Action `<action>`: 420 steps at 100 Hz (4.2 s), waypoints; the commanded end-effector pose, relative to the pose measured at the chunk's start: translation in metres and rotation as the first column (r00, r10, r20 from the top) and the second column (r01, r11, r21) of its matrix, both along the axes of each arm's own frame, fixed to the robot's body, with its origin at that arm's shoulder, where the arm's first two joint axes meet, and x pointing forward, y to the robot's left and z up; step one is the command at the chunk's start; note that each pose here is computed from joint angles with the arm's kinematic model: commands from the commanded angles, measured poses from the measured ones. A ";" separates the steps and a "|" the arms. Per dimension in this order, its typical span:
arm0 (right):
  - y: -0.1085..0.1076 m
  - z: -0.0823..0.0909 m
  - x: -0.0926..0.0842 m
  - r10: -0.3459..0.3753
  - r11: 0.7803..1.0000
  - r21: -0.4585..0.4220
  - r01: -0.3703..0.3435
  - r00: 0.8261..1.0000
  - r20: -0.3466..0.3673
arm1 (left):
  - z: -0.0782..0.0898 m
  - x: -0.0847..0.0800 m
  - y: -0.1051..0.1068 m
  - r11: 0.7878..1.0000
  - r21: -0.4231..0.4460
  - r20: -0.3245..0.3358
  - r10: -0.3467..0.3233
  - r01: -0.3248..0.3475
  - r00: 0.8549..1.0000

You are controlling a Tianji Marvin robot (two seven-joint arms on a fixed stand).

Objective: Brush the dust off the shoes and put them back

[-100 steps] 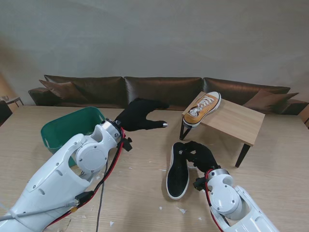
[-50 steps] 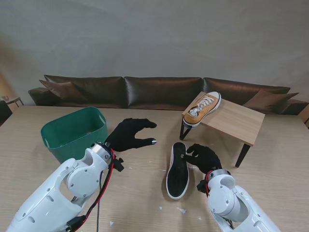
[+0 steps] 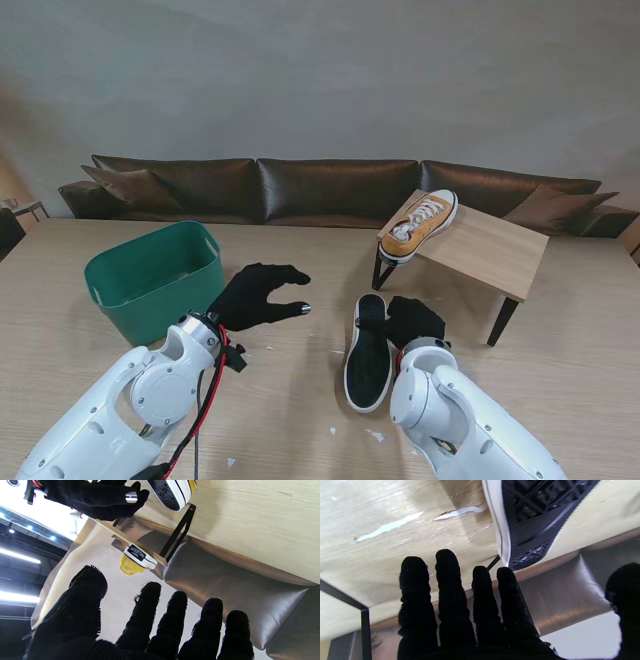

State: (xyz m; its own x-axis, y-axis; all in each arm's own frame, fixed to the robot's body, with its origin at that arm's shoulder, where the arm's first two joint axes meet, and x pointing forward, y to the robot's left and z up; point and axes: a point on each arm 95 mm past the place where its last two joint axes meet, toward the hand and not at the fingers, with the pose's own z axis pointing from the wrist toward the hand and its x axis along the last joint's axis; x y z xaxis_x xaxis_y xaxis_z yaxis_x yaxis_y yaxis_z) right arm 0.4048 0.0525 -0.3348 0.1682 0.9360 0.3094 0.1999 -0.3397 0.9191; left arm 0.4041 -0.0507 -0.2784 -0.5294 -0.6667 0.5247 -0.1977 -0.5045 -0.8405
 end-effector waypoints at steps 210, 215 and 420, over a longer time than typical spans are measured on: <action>0.055 -0.043 0.024 -0.060 0.944 -0.328 0.019 0.992 -0.113 | -0.019 -0.017 0.013 0.999 0.033 -0.128 0.046 -0.042 0.991; 0.054 -0.043 0.023 -0.046 0.949 -0.314 0.011 0.993 -0.107 | -0.021 -0.017 0.015 0.998 0.025 -0.138 0.058 -0.055 0.989; 0.065 -0.026 -0.009 0.015 0.938 0.330 -0.106 0.963 0.268 | -0.074 0.017 -0.040 0.935 -0.193 -0.608 0.124 -0.297 0.784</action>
State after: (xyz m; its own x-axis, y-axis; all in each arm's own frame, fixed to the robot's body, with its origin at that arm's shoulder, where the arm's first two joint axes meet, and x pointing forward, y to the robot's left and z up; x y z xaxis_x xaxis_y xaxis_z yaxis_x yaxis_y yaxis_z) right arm 0.3984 0.1108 -0.3615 0.0023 0.7834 0.6216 -0.0130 -0.6215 0.7833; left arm 0.4186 -0.0834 -0.3563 0.0748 -0.5270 0.8466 -0.4433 -0.7780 -0.4452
